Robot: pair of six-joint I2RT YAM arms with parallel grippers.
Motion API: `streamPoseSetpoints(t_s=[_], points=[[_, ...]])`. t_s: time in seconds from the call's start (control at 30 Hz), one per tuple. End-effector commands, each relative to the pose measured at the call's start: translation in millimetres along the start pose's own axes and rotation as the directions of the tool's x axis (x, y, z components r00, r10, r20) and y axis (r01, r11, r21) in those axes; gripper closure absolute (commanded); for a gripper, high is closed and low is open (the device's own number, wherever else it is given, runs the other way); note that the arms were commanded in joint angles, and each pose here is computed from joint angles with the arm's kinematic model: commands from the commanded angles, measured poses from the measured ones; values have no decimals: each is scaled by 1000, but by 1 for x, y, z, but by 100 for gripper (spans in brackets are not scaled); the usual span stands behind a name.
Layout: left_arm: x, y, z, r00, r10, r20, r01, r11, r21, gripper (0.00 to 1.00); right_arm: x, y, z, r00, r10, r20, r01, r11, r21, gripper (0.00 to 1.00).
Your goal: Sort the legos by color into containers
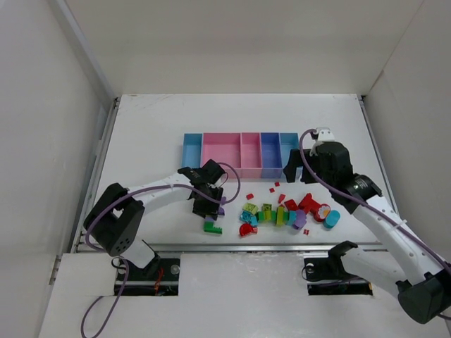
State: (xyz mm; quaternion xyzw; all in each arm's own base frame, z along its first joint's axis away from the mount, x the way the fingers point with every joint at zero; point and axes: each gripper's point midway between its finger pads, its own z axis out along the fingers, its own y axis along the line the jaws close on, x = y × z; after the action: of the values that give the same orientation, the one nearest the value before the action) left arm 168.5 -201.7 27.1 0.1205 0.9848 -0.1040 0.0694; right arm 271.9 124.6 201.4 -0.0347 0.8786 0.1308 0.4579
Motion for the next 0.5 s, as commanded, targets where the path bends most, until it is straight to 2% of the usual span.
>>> streamPoseSetpoints(t_s=[0.0, 0.13, 0.23, 0.43, 0.47], points=[[1, 0, 4, 1000, -10, -2, 10, 1000, -2, 80, -24, 7, -1, 997, -23, 71, 24, 1000, -14, 0], [-6, -4, 1, 1000, -8, 13, 8, 1000, 7, 100, -25, 8, -3, 997, -36, 68, 37, 999, -23, 0], [-16, -9, -10, 999, 34, 41, -35, 999, 20, 100, -33, 17, -9, 994, -79, 81, 84, 994, -68, 0], [-53, -24, -60, 969, 137, 205, -149, 988, 46, 100, -60, 50, -32, 971, -218, 99, 236, 943, -237, 0], [-62, -29, -75, 945, 181, 274, -204, 977, 58, 100, -60, 53, -30, 962, -259, 86, 272, 928, -254, 0]])
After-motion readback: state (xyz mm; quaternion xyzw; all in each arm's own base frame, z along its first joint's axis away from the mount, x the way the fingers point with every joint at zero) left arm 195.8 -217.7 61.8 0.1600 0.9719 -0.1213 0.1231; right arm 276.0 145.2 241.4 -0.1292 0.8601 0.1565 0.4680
